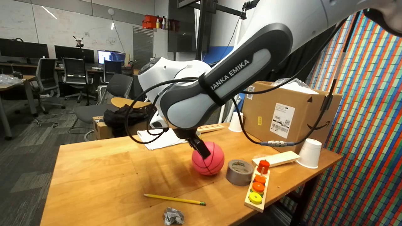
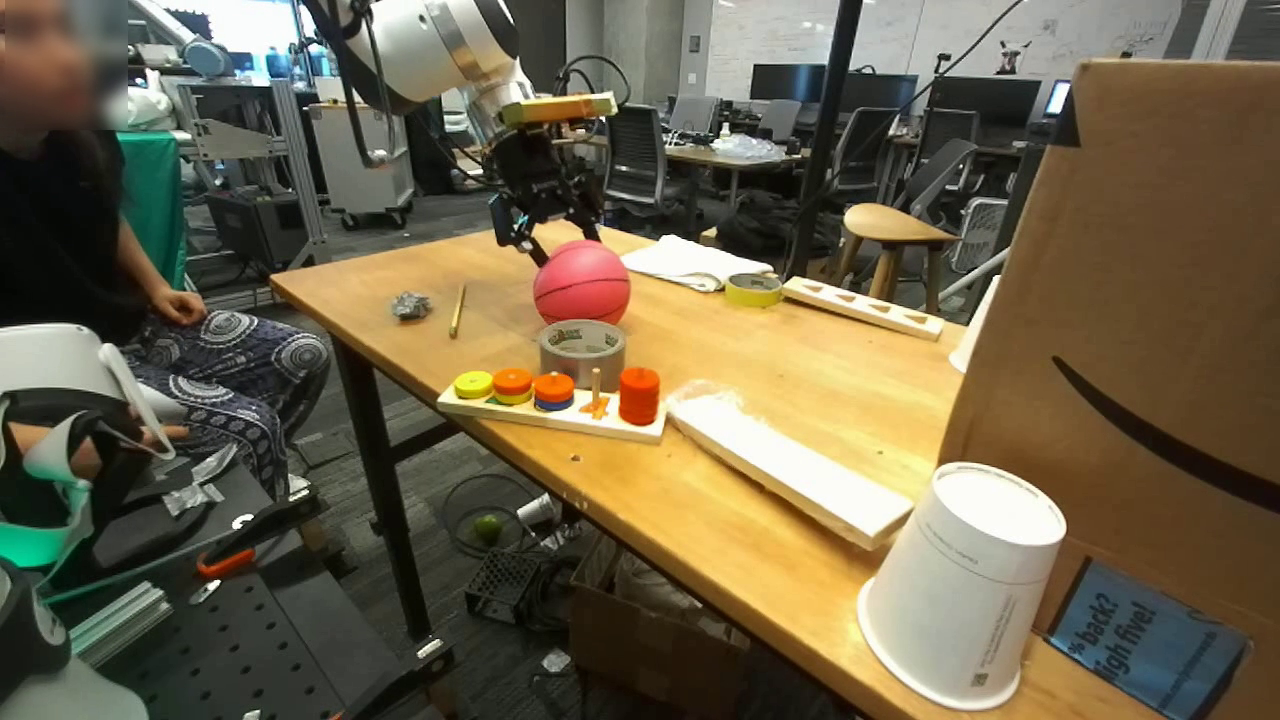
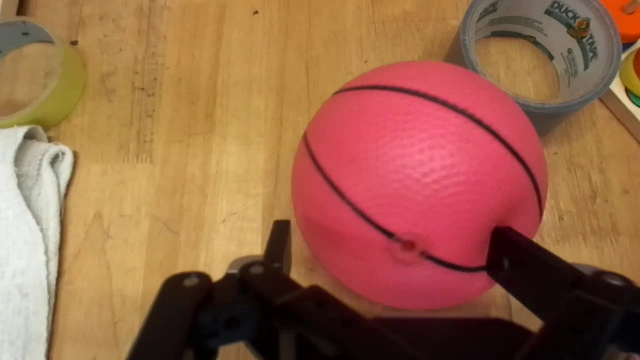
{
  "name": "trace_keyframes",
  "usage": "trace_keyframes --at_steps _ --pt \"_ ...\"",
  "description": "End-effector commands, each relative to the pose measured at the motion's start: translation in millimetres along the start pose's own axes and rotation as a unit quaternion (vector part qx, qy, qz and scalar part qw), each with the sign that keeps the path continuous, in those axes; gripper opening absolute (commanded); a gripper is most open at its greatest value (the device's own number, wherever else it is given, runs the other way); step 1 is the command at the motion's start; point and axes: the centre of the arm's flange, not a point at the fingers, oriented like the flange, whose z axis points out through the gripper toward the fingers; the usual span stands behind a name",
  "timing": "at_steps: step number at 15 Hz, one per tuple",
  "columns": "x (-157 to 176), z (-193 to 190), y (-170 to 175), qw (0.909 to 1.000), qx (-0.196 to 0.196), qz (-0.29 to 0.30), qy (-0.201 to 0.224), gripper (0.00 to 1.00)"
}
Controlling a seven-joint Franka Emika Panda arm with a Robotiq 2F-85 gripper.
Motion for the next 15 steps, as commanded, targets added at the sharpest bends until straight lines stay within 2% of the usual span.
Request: trace_keyframes --at_steps 1,4,7,11,15 --pt "-13 29 39 0.9977 0.005 0.034 -0.059 1.00" --pt "-47 46 55 0.9879 -0.021 0.079 -0.132 1.00" --pt "-82 55 57 0.9711 -0.057 0.121 -0.198 1.00" --pt "-100 54 30 0.9394 -0.081 0.196 -0.269 1.00" --pt "-97 10 -15 0.9027 -0.093 0.282 -0.311 1.00"
